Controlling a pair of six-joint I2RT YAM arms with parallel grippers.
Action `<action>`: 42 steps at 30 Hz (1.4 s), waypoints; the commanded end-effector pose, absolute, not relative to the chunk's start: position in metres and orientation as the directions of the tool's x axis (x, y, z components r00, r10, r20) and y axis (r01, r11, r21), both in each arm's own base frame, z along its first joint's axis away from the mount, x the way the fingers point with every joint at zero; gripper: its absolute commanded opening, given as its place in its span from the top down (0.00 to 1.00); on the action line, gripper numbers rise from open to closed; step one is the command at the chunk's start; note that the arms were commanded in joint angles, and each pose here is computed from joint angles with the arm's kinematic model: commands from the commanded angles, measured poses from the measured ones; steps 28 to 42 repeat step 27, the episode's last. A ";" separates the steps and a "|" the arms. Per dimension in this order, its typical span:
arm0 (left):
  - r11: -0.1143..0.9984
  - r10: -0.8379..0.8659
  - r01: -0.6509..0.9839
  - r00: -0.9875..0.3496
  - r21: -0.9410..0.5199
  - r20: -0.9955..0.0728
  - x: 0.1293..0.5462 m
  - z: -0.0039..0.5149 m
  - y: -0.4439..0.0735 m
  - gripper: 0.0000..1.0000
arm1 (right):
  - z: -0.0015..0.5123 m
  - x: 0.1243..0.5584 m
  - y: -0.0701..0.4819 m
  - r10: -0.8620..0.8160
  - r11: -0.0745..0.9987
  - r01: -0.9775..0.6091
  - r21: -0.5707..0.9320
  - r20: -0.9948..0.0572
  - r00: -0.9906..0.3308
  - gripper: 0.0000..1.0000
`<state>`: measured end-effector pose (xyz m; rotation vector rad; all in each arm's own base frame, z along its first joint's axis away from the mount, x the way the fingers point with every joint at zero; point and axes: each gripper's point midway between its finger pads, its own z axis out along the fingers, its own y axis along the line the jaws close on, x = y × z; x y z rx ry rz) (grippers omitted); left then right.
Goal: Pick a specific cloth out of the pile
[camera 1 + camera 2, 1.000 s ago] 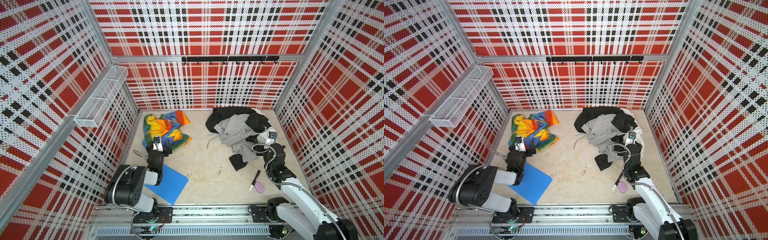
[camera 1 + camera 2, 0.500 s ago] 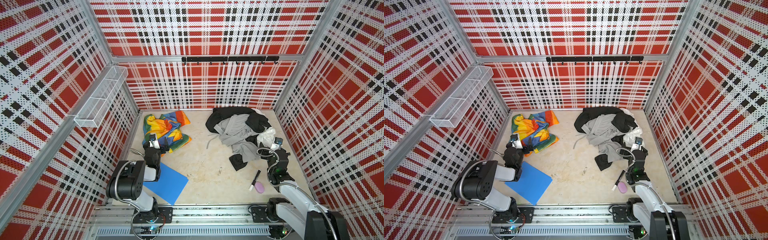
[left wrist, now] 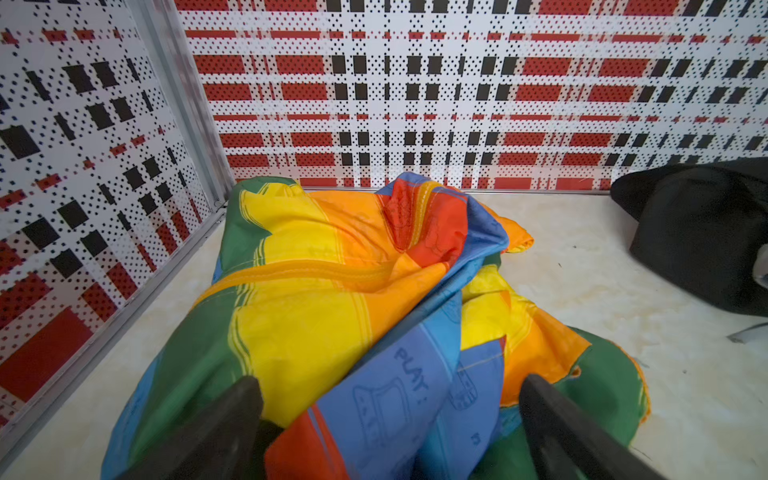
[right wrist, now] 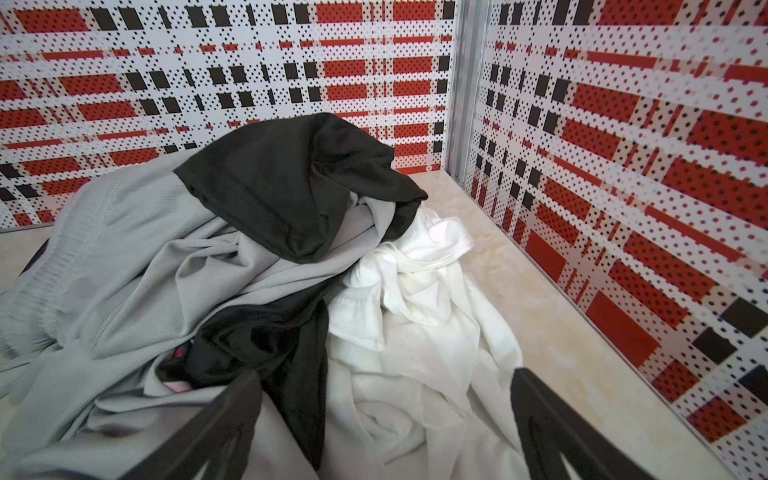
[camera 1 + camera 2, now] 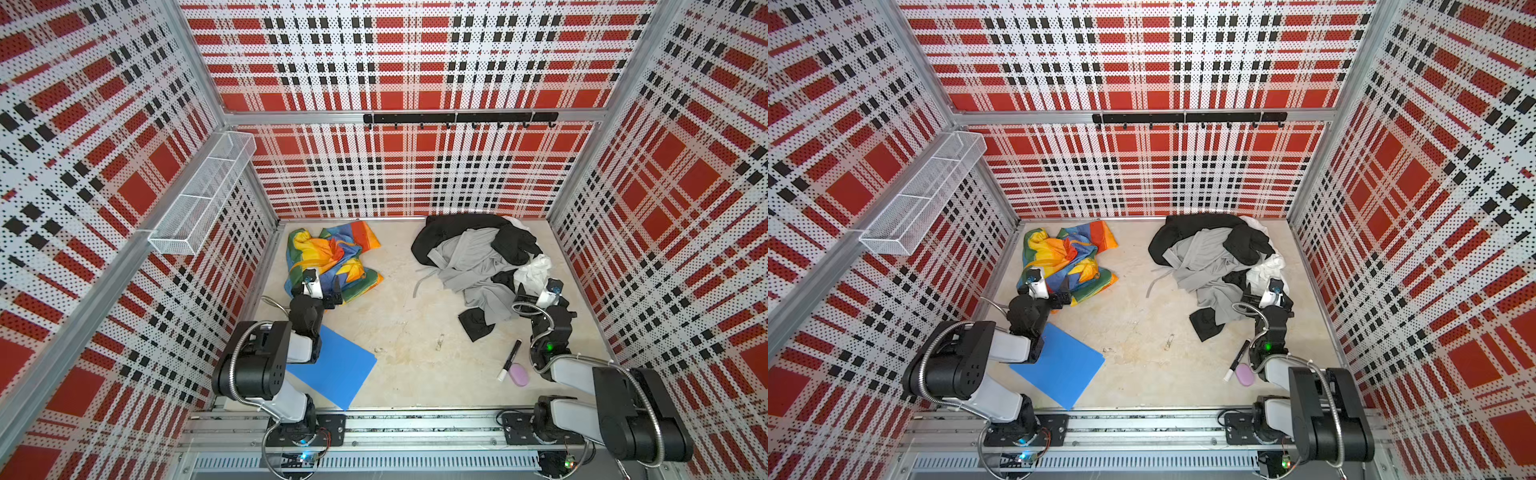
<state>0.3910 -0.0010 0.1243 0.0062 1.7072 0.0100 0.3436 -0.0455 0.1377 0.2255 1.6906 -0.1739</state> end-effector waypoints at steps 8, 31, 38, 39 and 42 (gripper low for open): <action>0.999 0.024 0.033 -0.102 0.021 -0.995 0.391 0.134 -0.005 0.01 | 0.148 0.362 -0.035 0.029 0.983 0.182 0.029 -1.000 0.003 0.00; 0.999 0.014 0.038 -0.110 0.010 -0.994 0.393 0.133 -0.004 0.01 | 0.139 0.384 -0.030 -0.008 0.983 0.184 -0.024 -0.996 -0.084 0.00; 0.999 0.014 0.038 -0.110 0.010 -0.994 0.393 0.133 -0.004 0.01 | 0.139 0.384 -0.030 -0.008 0.983 0.184 -0.024 -0.996 -0.084 0.00; 0.999 0.014 0.038 -0.110 0.010 -0.994 0.393 0.133 -0.004 0.01 | 0.139 0.384 -0.030 -0.008 0.983 0.184 -0.024 -0.996 -0.084 0.00; 0.999 0.014 0.038 -0.110 0.010 -0.994 0.393 0.133 -0.004 0.01 | 0.139 0.384 -0.030 -0.008 0.983 0.184 -0.024 -0.996 -0.084 0.00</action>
